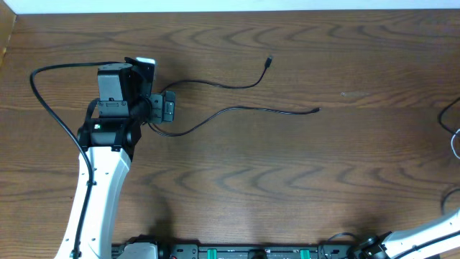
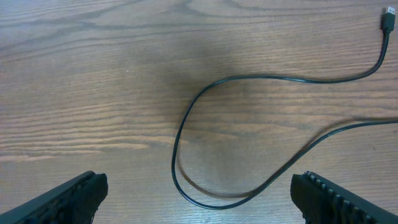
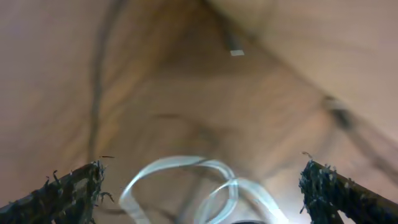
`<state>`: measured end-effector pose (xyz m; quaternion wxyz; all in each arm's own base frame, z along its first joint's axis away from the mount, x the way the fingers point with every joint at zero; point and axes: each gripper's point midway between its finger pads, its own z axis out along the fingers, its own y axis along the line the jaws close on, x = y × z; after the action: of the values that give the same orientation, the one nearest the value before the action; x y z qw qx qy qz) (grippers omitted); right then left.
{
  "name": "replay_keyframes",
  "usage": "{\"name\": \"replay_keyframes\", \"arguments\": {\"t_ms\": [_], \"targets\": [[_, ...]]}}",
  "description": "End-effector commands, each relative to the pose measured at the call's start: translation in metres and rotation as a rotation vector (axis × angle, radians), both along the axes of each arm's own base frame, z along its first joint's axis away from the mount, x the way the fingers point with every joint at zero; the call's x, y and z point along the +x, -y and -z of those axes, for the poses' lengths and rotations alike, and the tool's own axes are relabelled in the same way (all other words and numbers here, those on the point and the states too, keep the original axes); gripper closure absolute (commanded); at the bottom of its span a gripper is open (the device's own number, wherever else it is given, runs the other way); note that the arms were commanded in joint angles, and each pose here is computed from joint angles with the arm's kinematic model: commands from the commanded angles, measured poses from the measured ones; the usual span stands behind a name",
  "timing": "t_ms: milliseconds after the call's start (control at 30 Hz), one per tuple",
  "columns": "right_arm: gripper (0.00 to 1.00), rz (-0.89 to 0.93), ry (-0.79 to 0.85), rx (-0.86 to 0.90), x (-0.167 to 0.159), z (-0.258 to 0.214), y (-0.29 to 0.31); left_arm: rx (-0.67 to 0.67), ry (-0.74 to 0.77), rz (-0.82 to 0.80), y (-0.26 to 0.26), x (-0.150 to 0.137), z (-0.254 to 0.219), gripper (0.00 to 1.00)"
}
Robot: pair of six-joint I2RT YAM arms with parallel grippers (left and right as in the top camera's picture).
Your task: Untangle cables
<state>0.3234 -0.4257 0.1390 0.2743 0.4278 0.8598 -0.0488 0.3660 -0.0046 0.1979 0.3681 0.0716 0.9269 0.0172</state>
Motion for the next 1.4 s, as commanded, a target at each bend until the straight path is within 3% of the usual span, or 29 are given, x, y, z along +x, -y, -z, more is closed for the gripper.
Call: {"name": "replay_keyframes", "arguments": {"t_ms": [0,333,500,633,733,1000,1167,1367], "targets": [[0.01,-0.099,0.187,0.100,0.033,-0.029,-0.032,-0.008,0.009,0.004,0.002,0.002,-0.005,0.00],[0.01,-0.268,0.565,0.249,0.088,-0.165,-0.130,-0.008,0.009,0.004,0.002,0.002,-0.005,0.00],[0.01,-0.194,0.639,0.163,0.102,-0.208,-0.138,-0.008,0.009,0.004,0.002,0.002,-0.005,0.00],[0.01,-0.032,0.505,0.113,0.096,-0.177,-0.121,-0.008,0.004,0.004,0.002,0.001,-0.004,0.00],[0.01,-0.018,0.347,0.139,0.084,-0.138,-0.127,-0.008,0.002,0.004,0.002,0.001,-0.004,0.00],[0.01,0.267,-0.230,0.181,-0.014,-0.037,-0.130,-0.008,0.003,0.004,0.002,0.001,-0.004,0.00],[0.01,0.276,-0.247,0.421,-0.018,0.007,-0.171,-0.008,0.003,0.004,0.002,0.001,-0.004,0.00],[0.01,0.673,-0.222,0.862,-0.020,0.047,-0.232,-0.008,0.003,0.004,0.002,0.001,-0.004,0.00]]}}
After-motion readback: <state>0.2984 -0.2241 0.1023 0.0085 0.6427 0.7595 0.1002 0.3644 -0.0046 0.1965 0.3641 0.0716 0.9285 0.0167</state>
